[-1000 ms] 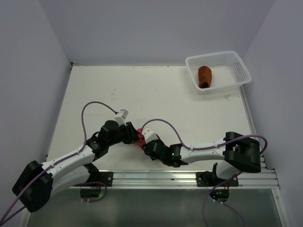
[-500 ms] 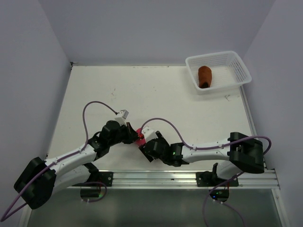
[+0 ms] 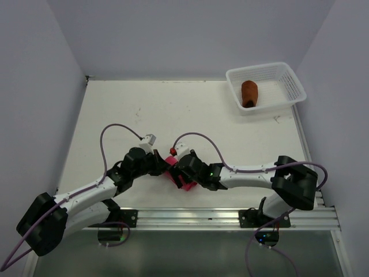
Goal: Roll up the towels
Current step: Roll the towel, then place the rolled towel into the container
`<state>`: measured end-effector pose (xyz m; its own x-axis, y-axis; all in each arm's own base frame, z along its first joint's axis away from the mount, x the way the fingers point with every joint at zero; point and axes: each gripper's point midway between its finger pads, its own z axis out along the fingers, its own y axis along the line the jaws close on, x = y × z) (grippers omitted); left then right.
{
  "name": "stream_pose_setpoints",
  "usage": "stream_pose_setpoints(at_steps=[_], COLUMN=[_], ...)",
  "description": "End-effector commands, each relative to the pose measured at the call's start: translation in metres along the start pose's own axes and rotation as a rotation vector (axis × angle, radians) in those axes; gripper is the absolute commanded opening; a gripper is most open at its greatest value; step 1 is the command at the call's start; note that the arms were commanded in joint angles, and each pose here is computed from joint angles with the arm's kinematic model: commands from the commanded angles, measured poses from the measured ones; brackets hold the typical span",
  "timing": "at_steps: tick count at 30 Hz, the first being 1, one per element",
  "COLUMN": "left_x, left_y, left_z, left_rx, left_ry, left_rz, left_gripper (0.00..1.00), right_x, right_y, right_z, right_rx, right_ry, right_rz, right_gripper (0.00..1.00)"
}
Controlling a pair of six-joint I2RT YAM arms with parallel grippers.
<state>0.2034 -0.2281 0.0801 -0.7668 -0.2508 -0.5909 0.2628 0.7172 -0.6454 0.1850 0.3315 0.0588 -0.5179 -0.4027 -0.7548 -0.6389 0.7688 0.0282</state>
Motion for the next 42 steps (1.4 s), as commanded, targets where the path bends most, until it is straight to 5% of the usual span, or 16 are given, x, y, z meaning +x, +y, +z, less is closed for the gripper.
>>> stream_pose_setpoints(at_steps=[1, 14, 20, 27, 33, 42], left_x=[0.0, 0.0, -0.019, -0.099, -0.169, -0.219], left_y=[0.003, 0.007, 0.001, -0.014, -0.023, -0.026], left_z=[-0.002, -0.005, -0.007, -0.032, -0.055, -0.056], left_rx=[-0.008, -0.024, -0.048, -0.14, -0.223, -0.314], left_ry=[-0.011, -0.014, -0.047, -0.19, -0.309, -0.353], left_rz=[0.018, 0.028, 0.04, 0.145, 0.254, 0.37], left_gripper=[0.0, 0.0, 0.0, 0.0, 0.0, 0.02], right_x=[-0.004, 0.021, 0.029, 0.037, 0.019, -0.06], right_y=[0.019, 0.027, 0.021, 0.009, -0.013, -0.107], right_z=[0.013, 0.023, 0.025, 0.022, 0.003, -0.028], right_rx=[-0.105, -0.148, -0.104, -0.052, 0.004, 0.147], right_ry=[-0.017, 0.036, 0.049, 0.042, 0.014, -0.09], right_rz=[0.028, 0.064, 0.066, 0.114, 0.129, 0.224], right_gripper=[0.85, 0.81, 0.53, 0.19, 0.0, 0.0])
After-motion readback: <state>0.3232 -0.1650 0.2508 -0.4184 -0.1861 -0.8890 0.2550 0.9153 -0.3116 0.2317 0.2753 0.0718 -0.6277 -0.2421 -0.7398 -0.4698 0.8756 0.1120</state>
